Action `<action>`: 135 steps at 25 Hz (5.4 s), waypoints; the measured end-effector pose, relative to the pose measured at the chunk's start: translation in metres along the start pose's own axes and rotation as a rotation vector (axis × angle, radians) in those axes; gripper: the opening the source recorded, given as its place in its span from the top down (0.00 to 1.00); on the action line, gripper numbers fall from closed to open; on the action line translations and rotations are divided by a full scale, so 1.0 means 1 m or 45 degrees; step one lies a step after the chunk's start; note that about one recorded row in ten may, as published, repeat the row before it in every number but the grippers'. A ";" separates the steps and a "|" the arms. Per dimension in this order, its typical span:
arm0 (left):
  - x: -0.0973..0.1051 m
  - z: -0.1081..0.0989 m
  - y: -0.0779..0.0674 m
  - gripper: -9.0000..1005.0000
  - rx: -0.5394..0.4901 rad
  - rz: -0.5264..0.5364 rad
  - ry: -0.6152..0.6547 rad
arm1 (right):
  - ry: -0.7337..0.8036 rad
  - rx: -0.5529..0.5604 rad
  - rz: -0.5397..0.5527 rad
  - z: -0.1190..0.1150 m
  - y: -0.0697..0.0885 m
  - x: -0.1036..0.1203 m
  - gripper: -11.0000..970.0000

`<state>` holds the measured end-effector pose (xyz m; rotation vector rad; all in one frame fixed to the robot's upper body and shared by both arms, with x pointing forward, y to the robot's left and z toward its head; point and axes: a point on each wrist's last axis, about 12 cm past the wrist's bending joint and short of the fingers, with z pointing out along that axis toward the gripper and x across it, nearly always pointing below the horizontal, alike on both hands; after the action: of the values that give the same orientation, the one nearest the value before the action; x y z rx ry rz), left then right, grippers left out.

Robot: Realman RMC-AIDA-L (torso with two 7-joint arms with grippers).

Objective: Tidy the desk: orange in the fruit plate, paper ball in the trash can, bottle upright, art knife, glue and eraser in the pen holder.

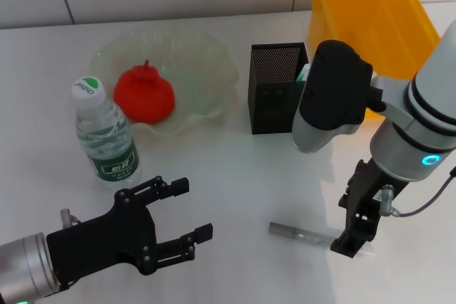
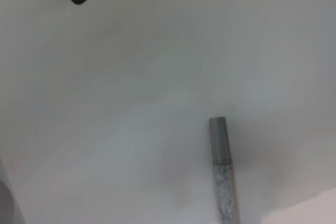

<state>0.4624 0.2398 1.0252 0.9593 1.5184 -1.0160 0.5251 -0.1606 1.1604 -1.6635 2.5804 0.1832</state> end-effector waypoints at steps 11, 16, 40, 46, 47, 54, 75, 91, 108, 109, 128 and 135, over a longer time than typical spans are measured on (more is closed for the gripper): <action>0.000 -0.001 0.000 0.21 0.002 -0.003 -0.001 | 0.019 0.001 0.025 0.007 0.001 -0.002 0.36; 0.000 -0.001 0.000 0.21 0.002 -0.004 -0.001 | 0.025 0.003 0.016 0.012 0.002 -0.002 0.49; 0.002 -0.002 0.000 0.21 -0.006 -0.007 0.010 | 0.052 -0.018 0.004 0.028 0.005 -0.001 0.71; 0.001 -0.002 0.000 0.21 -0.003 -0.016 0.012 | 0.051 -0.012 0.001 0.028 0.005 -0.001 0.74; 0.001 -0.001 0.000 0.21 -0.002 -0.018 0.012 | 0.050 -0.012 -0.001 0.028 0.005 -0.001 0.75; 0.001 -0.001 0.000 0.21 0.001 -0.018 0.012 | 0.053 -0.011 -0.027 0.029 0.005 -0.002 0.77; 0.001 -0.001 0.000 0.21 0.005 -0.019 0.008 | 0.064 -0.019 -0.080 0.037 0.008 -0.001 0.83; -0.001 0.000 0.000 0.21 0.008 -0.029 0.001 | -0.292 0.091 0.048 -0.050 -0.028 0.024 0.85; -0.012 0.014 0.007 0.21 0.059 -0.004 -0.027 | -0.222 0.780 -0.296 -0.130 -0.051 0.026 0.85; -0.012 0.014 0.007 0.21 0.060 -0.003 -0.028 | -0.216 0.809 -0.328 -0.132 -0.051 0.025 0.85; -0.015 0.011 0.005 0.21 0.057 0.037 -0.072 | -0.031 1.041 -1.006 -0.132 -0.044 0.023 0.84; -0.014 0.011 0.003 0.21 0.068 0.027 -0.070 | 0.037 1.083 -1.209 -0.126 -0.048 0.016 0.83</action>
<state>0.4707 0.2298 1.0373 0.9750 1.4389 -1.0640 0.5640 -0.2114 1.2802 -2.1544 1.2438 -0.8329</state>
